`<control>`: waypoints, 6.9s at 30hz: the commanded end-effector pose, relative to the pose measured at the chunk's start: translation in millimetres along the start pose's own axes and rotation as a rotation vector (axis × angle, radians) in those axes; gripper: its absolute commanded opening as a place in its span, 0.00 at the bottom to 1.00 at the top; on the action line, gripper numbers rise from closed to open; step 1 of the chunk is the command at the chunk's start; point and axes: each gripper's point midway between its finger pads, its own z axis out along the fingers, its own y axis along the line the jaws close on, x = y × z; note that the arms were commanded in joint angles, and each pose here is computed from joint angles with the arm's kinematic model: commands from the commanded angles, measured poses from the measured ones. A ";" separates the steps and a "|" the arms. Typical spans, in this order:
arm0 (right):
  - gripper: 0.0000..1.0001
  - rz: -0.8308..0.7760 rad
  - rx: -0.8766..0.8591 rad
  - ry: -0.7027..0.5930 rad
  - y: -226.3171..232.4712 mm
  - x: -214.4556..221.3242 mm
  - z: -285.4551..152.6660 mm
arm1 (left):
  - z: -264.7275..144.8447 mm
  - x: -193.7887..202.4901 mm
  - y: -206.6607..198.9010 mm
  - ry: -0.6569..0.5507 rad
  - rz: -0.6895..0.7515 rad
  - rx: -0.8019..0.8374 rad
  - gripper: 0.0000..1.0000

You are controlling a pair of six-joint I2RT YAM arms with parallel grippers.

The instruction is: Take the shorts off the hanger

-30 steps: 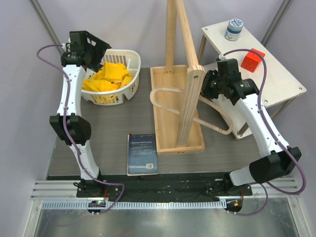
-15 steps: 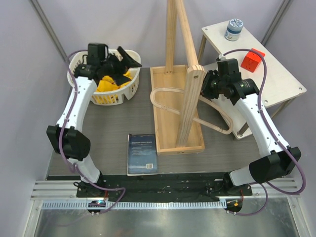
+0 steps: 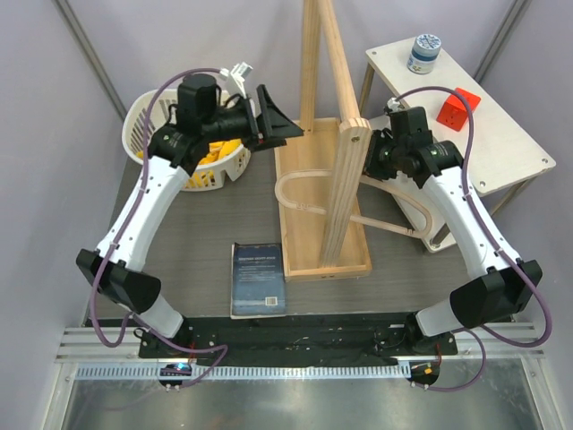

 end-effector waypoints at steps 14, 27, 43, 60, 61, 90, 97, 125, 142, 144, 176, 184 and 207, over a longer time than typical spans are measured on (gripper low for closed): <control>0.01 -0.085 -0.275 -0.113 65.0 -36.3 -28.7 | 47.2 43.2 7.5 0.209 -0.090 0.030 0.76; 0.01 -0.085 -0.273 -0.127 65.8 -41.4 -28.1 | 54.1 70.7 -6.0 0.307 -0.101 0.097 0.26; 0.01 -0.064 -0.275 -0.137 69.6 -48.1 -28.8 | 53.0 72.9 -12.9 0.332 -0.122 0.129 0.16; 0.93 0.075 -0.145 -0.193 48.4 -58.5 -29.7 | 10.7 31.0 32.6 0.107 -0.049 -0.195 0.00; 0.99 0.083 -0.143 -0.198 47.8 -60.6 -30.3 | 3.8 27.9 35.8 0.088 -0.049 -0.213 0.00; 0.98 0.191 -0.060 -0.332 23.7 -90.4 -61.4 | -89.9 -84.5 -92.0 -0.417 0.564 -0.092 0.00; 0.98 0.193 -0.072 -0.311 25.3 -87.9 -56.3 | -79.0 -78.0 -111.5 -0.389 0.644 -0.008 0.00; 0.96 0.229 -0.087 -0.216 11.6 -35.9 -51.0 | -20.9 -31.4 -107.7 -0.225 0.670 0.039 0.00; 0.96 0.217 -0.104 -0.224 17.5 -43.3 -54.9 | -30.9 -22.9 -94.6 -0.164 0.876 -0.024 0.00; 0.95 0.218 -0.105 -0.216 18.1 -42.0 -53.1 | -30.4 -22.8 -91.8 -0.159 0.886 -0.033 0.00; 0.95 0.223 -0.084 -0.188 11.6 -31.5 -49.2 | -95.5 -50.8 -68.8 -0.355 0.837 -0.368 0.95; 0.95 0.231 -0.085 -0.182 14.1 -37.3 -42.9 | -190.0 -54.2 -10.8 -0.818 0.301 -0.687 0.97; 0.99 0.243 -0.171 -0.002 2.0 48.2 -17.6 | -145.2 79.1 120.8 -0.654 -0.374 -0.534 1.00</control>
